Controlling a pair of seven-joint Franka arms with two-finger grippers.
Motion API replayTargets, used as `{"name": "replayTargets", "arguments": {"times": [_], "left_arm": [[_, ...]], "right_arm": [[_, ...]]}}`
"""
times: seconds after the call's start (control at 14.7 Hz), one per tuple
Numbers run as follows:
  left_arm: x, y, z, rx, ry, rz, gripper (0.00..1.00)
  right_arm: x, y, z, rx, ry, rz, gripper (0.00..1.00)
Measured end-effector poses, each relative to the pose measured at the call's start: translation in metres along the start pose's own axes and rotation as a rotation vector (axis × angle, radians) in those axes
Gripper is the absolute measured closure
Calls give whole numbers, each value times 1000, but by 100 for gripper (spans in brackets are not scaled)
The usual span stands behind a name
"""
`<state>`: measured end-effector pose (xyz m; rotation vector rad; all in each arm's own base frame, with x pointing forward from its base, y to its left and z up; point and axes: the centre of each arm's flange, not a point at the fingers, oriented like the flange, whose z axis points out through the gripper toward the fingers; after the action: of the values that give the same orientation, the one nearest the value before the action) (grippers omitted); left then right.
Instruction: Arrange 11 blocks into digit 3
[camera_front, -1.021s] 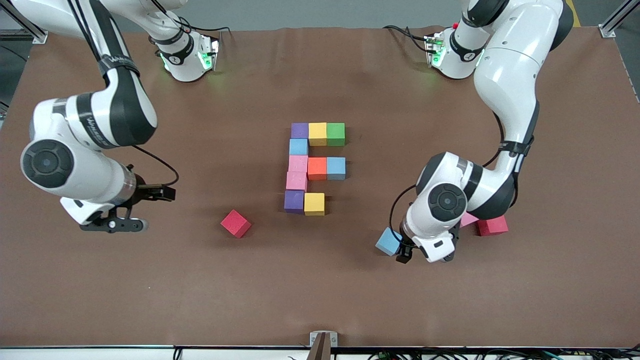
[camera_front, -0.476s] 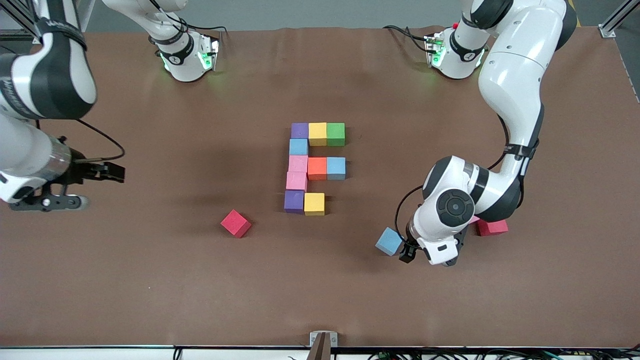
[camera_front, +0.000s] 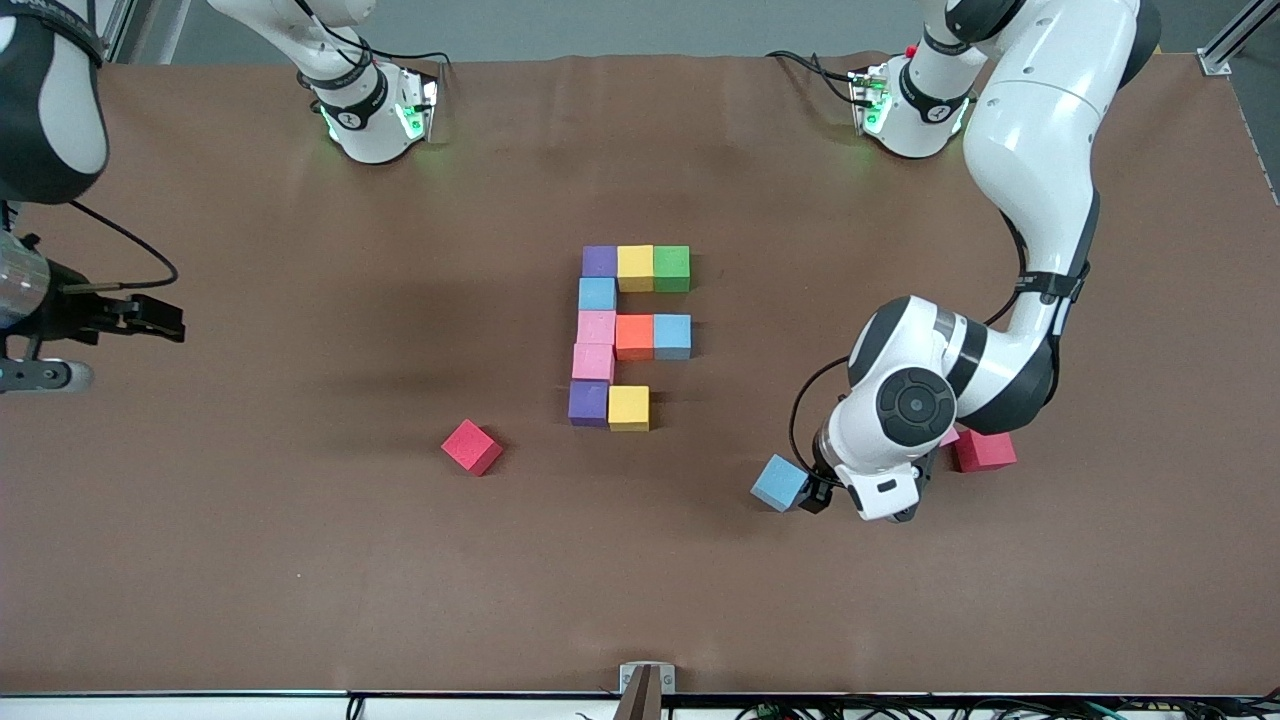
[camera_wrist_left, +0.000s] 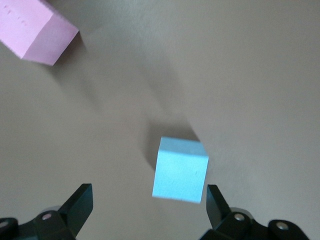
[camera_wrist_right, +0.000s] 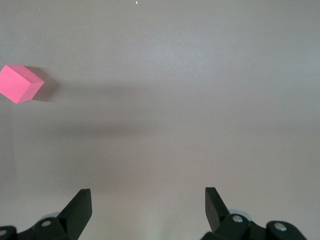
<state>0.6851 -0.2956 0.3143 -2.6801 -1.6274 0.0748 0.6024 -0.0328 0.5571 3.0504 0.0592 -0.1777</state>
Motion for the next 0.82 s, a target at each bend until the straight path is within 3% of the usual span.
{"name": "replayTargets", "arguments": {"times": [0.61,0.82], "left_arm": [[-9,-7,3,62,-8,13,0],[-9,-7,3,65,-9,12,0]], "right_arm": [[-6,1,-48,-4,75,3,0],[-9,-4,-51,-2,53,-6,0]]}}
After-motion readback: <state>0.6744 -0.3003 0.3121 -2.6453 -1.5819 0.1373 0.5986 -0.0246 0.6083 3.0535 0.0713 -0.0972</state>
